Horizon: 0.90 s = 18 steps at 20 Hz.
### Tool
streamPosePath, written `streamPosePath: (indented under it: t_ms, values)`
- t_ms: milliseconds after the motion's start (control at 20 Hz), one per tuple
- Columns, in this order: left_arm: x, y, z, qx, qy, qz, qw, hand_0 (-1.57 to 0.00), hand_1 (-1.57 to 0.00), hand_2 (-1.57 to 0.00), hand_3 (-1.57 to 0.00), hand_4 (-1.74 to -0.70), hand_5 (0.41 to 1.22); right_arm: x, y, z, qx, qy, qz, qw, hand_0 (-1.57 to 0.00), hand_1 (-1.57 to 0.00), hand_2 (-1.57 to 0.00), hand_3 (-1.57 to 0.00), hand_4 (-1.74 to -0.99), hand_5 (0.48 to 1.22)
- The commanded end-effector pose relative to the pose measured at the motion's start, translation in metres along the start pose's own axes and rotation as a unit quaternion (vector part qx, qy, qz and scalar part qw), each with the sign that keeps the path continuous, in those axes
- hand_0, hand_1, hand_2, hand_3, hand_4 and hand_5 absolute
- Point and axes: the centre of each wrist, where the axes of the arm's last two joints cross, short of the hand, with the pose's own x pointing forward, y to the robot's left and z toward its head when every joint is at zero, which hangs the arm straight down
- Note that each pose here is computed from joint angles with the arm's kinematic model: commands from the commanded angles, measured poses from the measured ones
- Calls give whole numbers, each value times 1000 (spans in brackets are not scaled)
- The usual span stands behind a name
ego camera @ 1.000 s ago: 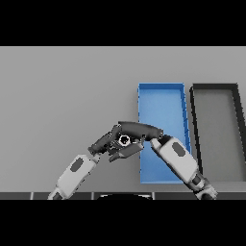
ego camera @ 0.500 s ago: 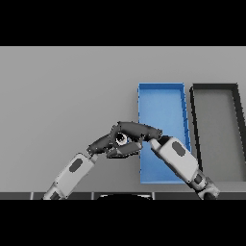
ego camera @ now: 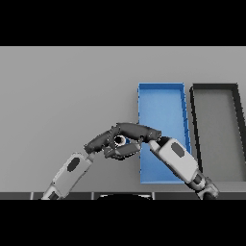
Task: Pick up the blue pipe and place it into the blue bin.
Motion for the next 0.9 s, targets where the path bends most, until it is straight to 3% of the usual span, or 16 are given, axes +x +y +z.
streamPosePath:
  t_ms: [0,150,250,400,550,700,850]
  values:
    - [0,-1,-1,3,7,6,1000,-32,-30,-27,-29,-889,587,1,-1,-2,0,-1,1,1000,-1570,-1570,-1570,-1570,-1490,1220]
    - [-2,-4,-3,5,25,11,1000,-16,-15,-13,-14,-896,562,6,-5,0,-12,0,-11,1000,-1571,-1571,-1571,-1570,-1489,1220]
    - [-1,-4,-4,8,29,13,999,-10,-9,-8,-9,-901,548,12,-9,-1,-15,-2,-47,999,-1571,-1571,-1571,-1571,-1491,1221]
    - [-6,-5,-2,3,48,18,999,-4,-4,-4,-4,-914,524,31,-18,1,-17,5,-75,997,-1571,-1571,-1571,-1571,-1613,1221]
    - [-2,-7,-1,0,36,18,999,-2,-2,-1,-2,-917,504,65,-37,3,-33,-1,-116,993,-1571,-1571,-1571,-1571,-1675,1194]
    - [-3,-10,0,-3,45,17,999,0,0,0,0,-917,503,104,-60,3,-54,-67,-133,987,-1571,-1571,-1571,-1571,-1707,1141]
    - [-3,-10,3,-3,32,12,999,0,0,0,0,-908,502,135,-91,5,-108,-99,-92,985,-1571,-1571,-1571,-1571,-1724,1117]
